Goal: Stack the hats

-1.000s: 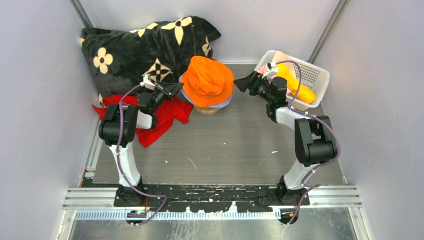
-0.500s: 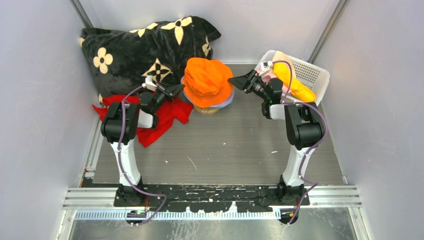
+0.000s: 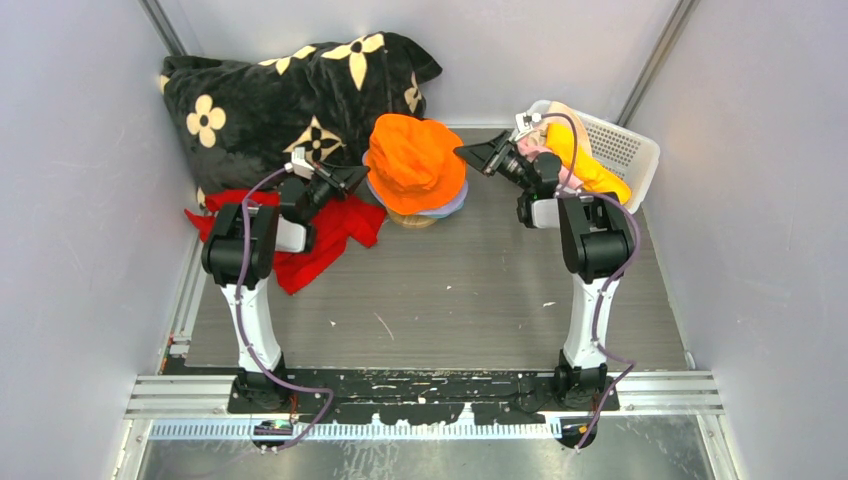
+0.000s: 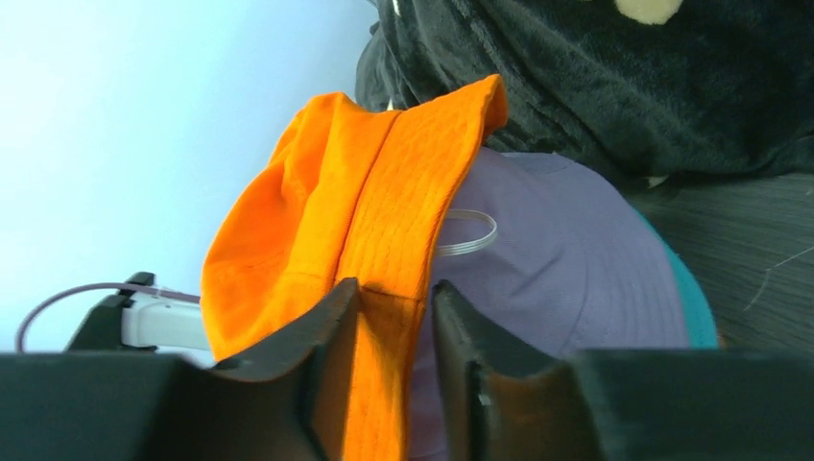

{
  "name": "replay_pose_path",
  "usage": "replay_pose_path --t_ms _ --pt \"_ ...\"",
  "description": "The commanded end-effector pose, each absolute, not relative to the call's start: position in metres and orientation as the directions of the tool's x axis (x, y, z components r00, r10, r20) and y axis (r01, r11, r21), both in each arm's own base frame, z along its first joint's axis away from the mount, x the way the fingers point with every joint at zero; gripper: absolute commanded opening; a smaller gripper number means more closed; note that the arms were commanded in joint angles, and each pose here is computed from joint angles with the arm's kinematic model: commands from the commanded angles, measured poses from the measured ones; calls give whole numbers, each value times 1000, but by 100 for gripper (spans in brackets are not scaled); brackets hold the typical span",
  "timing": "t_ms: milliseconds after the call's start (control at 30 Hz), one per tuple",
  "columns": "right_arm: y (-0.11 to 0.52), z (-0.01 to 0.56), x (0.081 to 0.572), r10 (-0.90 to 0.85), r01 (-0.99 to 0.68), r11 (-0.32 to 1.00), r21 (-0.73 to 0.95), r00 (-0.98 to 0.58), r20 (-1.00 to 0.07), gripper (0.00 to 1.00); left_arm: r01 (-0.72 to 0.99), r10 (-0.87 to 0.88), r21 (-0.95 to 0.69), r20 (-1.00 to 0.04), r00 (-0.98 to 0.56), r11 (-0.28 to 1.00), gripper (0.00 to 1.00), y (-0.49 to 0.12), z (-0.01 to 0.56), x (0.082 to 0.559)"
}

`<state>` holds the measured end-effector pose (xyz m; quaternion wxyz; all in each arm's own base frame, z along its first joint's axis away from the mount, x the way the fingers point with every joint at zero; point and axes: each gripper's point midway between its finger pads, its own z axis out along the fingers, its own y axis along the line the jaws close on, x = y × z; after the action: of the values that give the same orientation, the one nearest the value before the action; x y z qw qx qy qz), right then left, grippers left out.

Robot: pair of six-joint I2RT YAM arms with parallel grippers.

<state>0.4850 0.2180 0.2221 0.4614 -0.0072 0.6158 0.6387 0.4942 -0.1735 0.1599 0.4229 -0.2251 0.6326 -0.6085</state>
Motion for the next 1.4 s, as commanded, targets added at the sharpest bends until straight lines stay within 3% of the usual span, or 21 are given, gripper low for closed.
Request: replay_pose_path --t_ms 0,100,133,533,900,1367 --pt "224 250 480 574 -672 111 732 -558 -599 29 290 -793 -942 -304 -527 167 0 -173 178 498" --pt "223 248 484 583 -664 108 740 -560 -588 5 290 -792 -942 -305 -529 169 0 -173 177 498" --pt "222 249 487 596 -659 111 744 -555 -581 1 289 -792 -942 -306 -528 171 0 -173 177 498" --pt "205 206 537 631 -519 266 812 -543 -554 1 235 -802 -957 -274 -531 172 0 -167 149 497" --pt "201 159 532 615 -447 317 836 -575 -540 1 223 -815 -963 -249 -524 152 0 -163 139 493" --pt "201 148 524 607 -435 326 840 -585 -538 1 211 -814 -966 -244 -528 153 0 -163 134 492"
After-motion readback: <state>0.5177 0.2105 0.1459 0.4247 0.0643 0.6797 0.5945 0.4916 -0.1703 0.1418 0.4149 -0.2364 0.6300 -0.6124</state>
